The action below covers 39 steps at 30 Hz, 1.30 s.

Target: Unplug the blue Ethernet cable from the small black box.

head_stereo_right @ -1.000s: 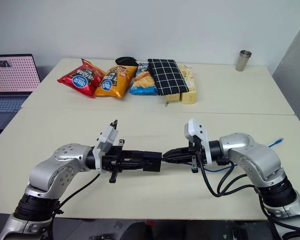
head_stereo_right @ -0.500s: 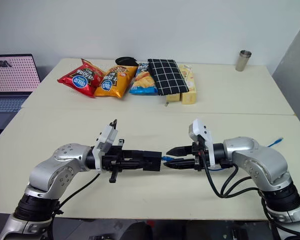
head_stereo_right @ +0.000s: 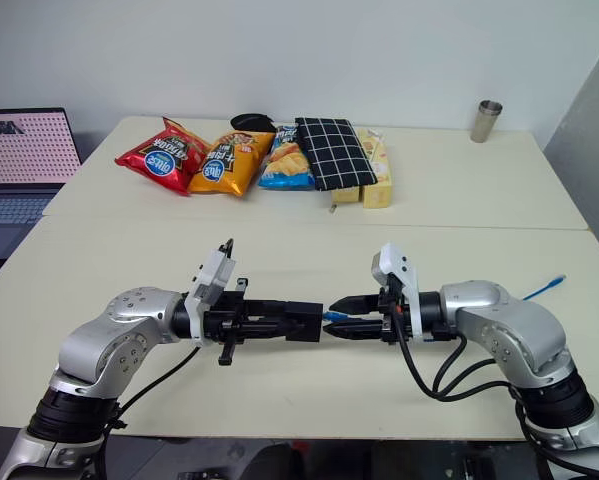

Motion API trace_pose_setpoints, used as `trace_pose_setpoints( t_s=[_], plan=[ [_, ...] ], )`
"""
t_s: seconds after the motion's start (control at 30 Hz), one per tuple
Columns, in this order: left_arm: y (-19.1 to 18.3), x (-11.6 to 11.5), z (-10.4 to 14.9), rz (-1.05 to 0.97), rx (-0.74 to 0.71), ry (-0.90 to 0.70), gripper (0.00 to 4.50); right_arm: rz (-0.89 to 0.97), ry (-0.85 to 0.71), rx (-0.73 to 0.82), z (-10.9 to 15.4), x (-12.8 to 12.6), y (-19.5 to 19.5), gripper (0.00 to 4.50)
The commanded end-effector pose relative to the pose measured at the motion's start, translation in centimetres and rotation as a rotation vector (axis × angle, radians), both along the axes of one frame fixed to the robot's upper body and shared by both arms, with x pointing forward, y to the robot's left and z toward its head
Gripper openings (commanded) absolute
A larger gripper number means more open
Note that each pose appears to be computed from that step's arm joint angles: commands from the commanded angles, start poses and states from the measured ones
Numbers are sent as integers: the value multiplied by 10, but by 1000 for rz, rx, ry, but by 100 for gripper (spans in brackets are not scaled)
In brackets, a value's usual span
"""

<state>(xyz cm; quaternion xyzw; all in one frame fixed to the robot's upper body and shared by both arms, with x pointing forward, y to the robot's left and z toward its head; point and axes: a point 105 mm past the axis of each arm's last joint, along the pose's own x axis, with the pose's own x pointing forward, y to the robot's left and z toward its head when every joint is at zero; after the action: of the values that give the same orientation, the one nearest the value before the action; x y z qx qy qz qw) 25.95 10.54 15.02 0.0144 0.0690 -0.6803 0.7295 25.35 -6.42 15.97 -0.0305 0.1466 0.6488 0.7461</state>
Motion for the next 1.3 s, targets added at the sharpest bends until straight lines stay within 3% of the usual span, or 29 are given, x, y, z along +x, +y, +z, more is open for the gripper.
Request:
trace_pose_setpoints(
  t_s=[0.03, 0.2, 0.57, 1.3],
  plan=[
    [-4, -4, 7, -20, -10, -42, 77, 19, -54, -5, 9, -1, 2, 101],
    [-4, -5, 6, -27, -5, -41, 77, 27, -54, -8, 9, -2, 2, 1],
    [-2, -12, -2, -67, 38, -43, 77, 57, -29, -44, 10, 3, -7, 1],
    [10, -3, -6, 3, 56, -47, 77, 32, -35, -57, 8, 2, -17, 1]
  ],
)
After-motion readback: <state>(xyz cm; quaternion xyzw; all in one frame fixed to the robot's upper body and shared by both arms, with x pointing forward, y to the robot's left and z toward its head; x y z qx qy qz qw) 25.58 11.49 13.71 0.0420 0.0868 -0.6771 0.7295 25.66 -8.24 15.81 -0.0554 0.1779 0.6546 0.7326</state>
